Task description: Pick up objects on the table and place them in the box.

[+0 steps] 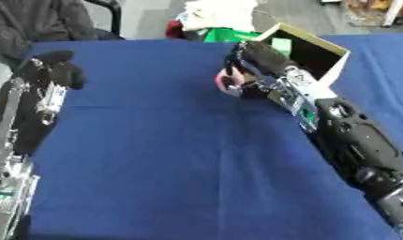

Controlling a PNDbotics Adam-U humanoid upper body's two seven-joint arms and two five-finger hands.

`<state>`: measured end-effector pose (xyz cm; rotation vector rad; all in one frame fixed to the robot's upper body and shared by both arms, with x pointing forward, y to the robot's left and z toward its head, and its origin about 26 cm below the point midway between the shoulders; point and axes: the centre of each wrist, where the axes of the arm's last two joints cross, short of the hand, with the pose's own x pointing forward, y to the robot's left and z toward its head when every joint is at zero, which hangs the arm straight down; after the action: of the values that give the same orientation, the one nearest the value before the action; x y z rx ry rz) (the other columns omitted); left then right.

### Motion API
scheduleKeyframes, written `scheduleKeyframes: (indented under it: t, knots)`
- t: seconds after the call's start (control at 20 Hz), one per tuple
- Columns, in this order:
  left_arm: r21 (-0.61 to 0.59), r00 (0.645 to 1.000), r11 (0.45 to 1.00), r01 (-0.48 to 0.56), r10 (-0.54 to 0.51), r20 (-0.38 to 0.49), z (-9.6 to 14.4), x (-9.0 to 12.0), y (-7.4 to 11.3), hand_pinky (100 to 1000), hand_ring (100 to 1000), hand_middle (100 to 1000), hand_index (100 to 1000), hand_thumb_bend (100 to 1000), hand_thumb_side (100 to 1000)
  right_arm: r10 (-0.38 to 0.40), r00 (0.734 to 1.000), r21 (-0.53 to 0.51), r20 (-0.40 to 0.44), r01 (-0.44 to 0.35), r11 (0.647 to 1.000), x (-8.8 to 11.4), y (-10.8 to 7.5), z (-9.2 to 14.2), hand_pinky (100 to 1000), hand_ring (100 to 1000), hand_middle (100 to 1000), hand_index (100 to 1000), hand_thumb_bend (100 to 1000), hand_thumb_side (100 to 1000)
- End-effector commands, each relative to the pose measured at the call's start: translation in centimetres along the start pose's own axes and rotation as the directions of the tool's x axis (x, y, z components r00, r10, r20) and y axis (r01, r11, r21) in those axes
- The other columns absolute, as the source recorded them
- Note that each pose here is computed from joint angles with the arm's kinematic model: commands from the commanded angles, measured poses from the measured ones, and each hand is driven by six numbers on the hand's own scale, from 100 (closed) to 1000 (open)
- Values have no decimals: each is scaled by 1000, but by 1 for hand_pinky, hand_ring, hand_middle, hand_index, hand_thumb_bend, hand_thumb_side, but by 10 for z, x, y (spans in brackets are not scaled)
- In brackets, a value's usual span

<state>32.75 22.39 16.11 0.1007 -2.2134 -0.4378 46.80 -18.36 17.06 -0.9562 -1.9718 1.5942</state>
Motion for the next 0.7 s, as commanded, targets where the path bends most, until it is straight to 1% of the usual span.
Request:
scheduleKeyframes:
  t: [0.05,0.25,0.4,0.55,0.65,0.7]
  knots:
    - [6,1000,1000,12,-12,24,-2,6,4,635,601,568,779,242,691,22,999,-77,36,-19,997,1,-33,-4,699,665,268,356,100,100]
    - [7,1000,1000,17,-17,20,-1,5,5,635,601,568,780,241,690,18,999,-138,37,-12,990,2,-60,-2,698,662,269,357,100,100]
    - [8,1000,1000,21,-21,18,-1,5,6,635,601,568,780,241,691,20,1000,-165,-9,-21,986,-7,-75,6,698,661,270,358,100,100]
    - [9,1000,1000,23,-23,17,0,4,6,635,601,568,780,241,691,11,995,-167,-99,-27,986,-24,-77,16,693,663,270,361,100,100]
    - [9,1000,1000,24,-24,17,0,4,6,635,601,567,780,241,691,-4,984,-164,-175,-25,986,-39,-73,24,692,664,272,364,100,100]
    - [10,1000,1000,25,-25,16,0,4,7,635,601,567,780,240,692,-11,977,-163,-213,-24,986,-46,-69,29,692,670,295,388,100,100]
